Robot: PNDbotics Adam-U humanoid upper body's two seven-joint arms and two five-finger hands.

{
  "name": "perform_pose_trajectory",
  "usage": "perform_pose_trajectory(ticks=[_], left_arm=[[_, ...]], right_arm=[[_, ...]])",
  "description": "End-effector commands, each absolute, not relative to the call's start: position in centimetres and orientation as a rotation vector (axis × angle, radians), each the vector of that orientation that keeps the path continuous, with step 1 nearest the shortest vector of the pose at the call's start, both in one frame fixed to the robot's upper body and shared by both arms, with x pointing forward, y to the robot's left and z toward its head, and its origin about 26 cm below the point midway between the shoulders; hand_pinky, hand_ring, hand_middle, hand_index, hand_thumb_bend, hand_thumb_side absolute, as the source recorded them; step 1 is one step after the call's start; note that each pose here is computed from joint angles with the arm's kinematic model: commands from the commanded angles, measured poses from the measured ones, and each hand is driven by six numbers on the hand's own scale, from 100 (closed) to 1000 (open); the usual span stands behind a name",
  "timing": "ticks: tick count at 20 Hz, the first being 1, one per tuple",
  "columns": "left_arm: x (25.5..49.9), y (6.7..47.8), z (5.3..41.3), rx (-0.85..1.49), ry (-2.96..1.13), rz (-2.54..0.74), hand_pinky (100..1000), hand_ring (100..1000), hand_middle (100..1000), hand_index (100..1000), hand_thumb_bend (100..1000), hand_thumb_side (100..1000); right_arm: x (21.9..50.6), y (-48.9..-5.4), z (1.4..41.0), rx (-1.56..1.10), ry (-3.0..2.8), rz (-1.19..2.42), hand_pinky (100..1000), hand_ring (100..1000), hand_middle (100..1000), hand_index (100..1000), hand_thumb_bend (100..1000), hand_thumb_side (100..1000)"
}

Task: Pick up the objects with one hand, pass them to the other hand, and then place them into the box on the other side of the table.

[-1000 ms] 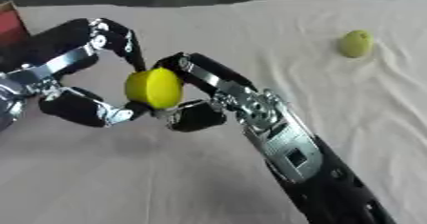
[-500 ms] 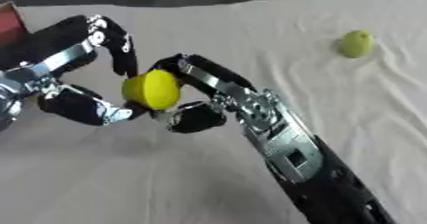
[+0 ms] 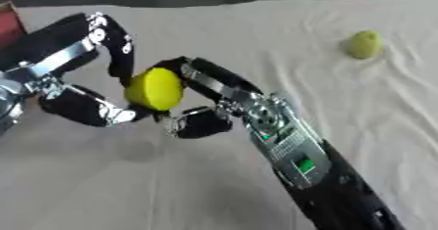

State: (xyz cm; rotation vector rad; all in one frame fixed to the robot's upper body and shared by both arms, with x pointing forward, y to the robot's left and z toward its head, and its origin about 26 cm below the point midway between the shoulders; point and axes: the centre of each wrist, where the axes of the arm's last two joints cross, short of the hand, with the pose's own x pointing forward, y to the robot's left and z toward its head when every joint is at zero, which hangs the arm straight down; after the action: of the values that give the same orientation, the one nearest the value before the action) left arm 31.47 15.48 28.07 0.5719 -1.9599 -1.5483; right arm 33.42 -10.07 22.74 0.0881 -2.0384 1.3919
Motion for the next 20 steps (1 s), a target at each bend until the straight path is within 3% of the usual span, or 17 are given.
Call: perform_pose_trajectory(ticks=[1,5,6,8,10,12,20], left_arm=[[31.49,15.93,28.86,0.607,-1.973,-1.538,569,395,285,371,554,100],[31.49,16.0,28.85,0.598,-1.97,-1.54,559,419,313,401,607,100],[31.51,15.97,28.84,0.596,-1.972,-1.538,560,432,328,419,594,100],[31.46,15.83,28.89,0.594,-1.983,-1.546,565,457,356,453,578,100],[31.41,15.73,28.95,0.598,-1.994,-1.557,568,472,377,479,542,100],[31.44,15.72,28.96,0.606,-1.999,-1.557,573,483,395,502,510,100],[31.54,15.61,28.85,0.643,-2.011,-1.539,589,529,458,581,533,100]], right_arm=[[32.88,-9.8,23.76,0.088,-2.09,1.412,718,689,701,829,355,100],[32.89,-9.78,23.77,0.092,-2.092,1.413,716,688,706,830,343,100],[32.88,-9.76,23.76,0.098,-2.093,1.409,714,680,690,821,294,100],[32.88,-9.7,23.72,0.123,-2.093,1.392,705,656,643,783,109,100],[32.88,-9.67,23.73,0.147,-2.092,1.37,699,639,620,761,100,202],[32.83,-9.66,23.78,0.163,-2.096,1.352,698,636,607,748,100,237],[32.71,-9.52,23.86,0.174,-2.098,1.365,693,614,573,715,100,274]])
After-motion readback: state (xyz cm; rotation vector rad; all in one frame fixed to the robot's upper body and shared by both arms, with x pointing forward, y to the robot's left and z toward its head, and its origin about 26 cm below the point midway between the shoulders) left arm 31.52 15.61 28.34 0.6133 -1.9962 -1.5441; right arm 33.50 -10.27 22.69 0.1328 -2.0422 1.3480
